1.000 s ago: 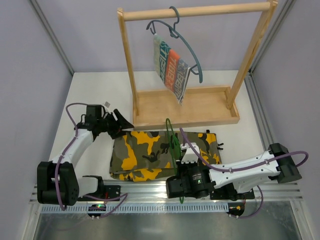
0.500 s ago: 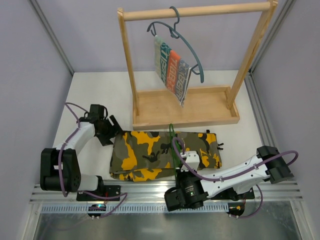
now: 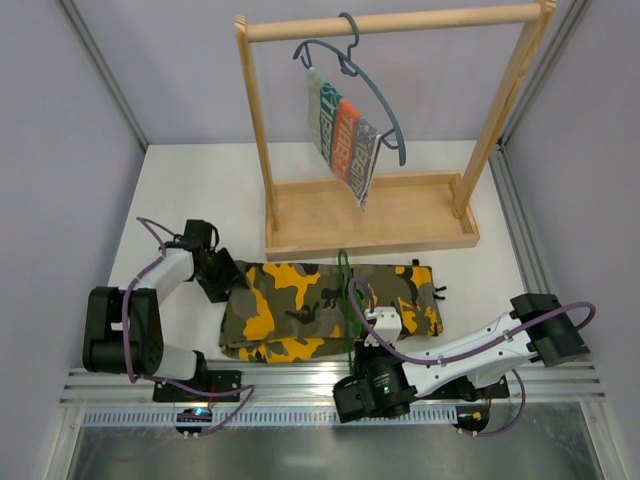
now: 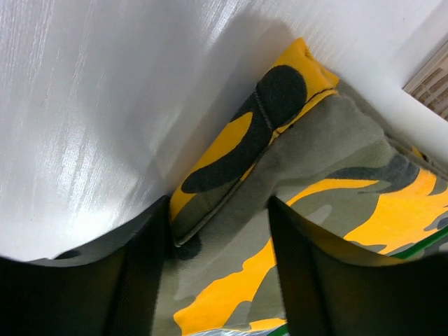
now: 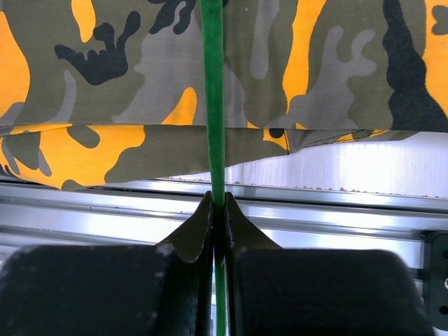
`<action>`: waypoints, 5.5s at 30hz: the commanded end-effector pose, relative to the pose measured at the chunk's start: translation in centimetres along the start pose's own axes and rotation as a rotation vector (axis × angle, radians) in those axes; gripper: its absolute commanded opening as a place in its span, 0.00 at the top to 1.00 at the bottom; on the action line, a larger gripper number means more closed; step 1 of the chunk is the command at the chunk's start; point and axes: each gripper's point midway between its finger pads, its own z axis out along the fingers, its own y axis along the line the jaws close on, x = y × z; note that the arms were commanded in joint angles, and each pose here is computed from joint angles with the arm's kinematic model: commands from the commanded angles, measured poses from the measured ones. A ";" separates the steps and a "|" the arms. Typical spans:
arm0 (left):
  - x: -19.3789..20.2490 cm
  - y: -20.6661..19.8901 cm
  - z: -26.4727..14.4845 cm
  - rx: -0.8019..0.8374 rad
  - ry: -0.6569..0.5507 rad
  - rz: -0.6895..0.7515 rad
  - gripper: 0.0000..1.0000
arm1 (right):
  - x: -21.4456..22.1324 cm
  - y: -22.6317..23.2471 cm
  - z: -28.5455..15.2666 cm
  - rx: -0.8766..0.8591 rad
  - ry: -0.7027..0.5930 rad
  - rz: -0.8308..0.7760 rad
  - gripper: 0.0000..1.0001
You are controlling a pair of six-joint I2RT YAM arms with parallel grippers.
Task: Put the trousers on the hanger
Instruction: Place trousers on hanger
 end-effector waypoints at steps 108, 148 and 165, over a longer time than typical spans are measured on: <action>17.7 -16.7 -4.5 0.487 0.193 0.357 0.99 | 0.4 3.9 1.0 -0.174 0.085 0.221 0.96; 18.1 -19.8 -1.6 0.418 0.178 0.412 0.95 | -0.3 4.0 0.8 -0.207 0.069 0.240 0.96; 11.2 -14.4 -9.3 0.104 -0.102 0.493 0.71 | -1.1 5.3 0.3 -0.234 0.056 0.252 0.96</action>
